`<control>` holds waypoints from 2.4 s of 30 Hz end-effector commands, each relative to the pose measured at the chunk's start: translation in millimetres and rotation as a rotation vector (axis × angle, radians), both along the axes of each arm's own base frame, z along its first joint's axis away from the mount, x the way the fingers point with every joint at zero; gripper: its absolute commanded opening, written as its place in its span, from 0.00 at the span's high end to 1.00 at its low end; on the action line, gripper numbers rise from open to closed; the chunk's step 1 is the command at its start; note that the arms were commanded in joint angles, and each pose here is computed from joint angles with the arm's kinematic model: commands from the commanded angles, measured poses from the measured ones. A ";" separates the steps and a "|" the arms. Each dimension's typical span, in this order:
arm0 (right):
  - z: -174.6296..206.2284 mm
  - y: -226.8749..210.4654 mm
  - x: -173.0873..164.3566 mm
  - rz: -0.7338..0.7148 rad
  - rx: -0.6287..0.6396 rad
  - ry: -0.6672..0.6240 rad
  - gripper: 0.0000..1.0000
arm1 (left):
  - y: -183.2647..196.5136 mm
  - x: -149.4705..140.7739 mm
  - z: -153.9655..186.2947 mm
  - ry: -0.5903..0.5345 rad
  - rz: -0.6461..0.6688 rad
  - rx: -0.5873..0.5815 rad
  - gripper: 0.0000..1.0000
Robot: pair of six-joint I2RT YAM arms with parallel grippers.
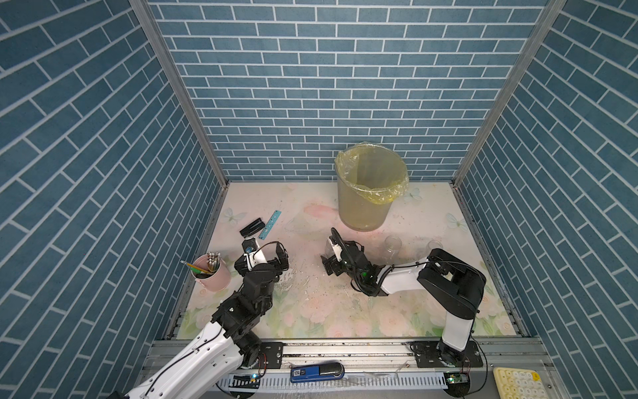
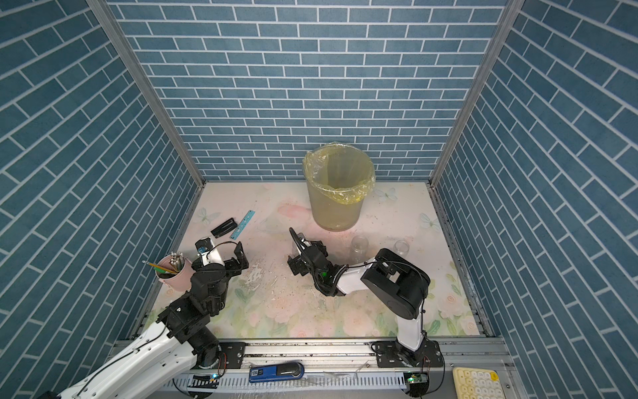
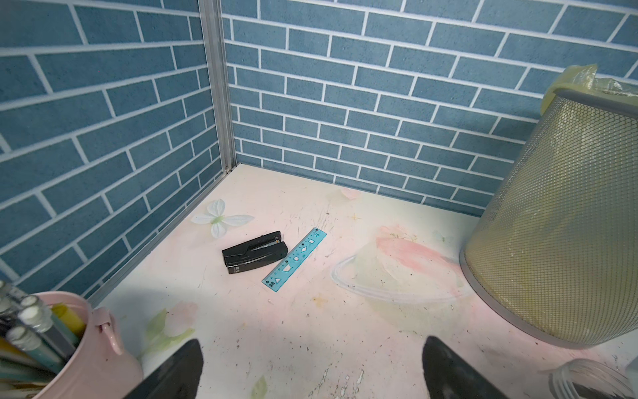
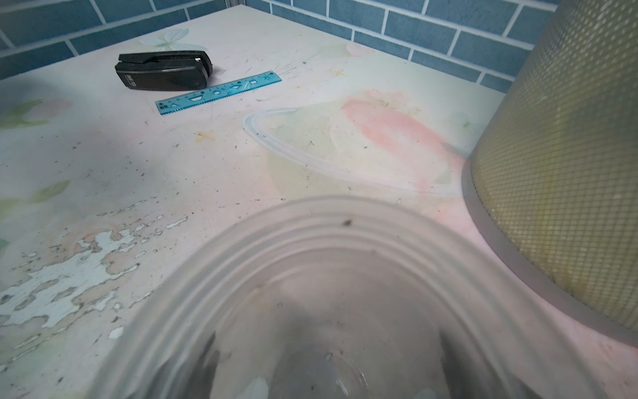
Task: Empty moldy rice from jars
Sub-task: Place the jar at the center of the board, then reset both arms
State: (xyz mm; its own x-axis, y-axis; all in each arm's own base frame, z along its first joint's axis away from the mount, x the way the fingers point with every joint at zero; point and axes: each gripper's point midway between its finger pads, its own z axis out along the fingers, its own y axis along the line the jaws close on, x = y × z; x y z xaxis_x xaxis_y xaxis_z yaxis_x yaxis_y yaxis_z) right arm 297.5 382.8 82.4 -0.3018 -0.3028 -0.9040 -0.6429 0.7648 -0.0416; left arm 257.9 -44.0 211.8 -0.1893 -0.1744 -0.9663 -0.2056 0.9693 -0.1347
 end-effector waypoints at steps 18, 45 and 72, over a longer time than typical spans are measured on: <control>157.0 -103.2 -12.3 -0.266 0.044 -0.217 0.01 | 49.3 30.9 6.3 -0.025 0.245 0.277 0.01; 137.0 -490.2 32.8 -1.298 0.100 -0.101 0.01 | 67.7 51.2 -34.5 0.036 0.227 0.296 0.00; 37.8 -499.3 66.1 -1.203 0.198 0.042 0.01 | 57.5 87.0 -72.9 0.072 0.161 0.348 0.00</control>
State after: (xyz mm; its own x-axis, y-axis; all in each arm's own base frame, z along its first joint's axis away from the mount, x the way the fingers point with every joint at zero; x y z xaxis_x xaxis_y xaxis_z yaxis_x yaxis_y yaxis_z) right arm 360.8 -120.9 117.6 -0.3691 0.3041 -0.8782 0.4932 0.8650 0.0923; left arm 336.1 14.8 124.4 -0.2964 0.1267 -0.9466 -0.3545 0.9058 0.2323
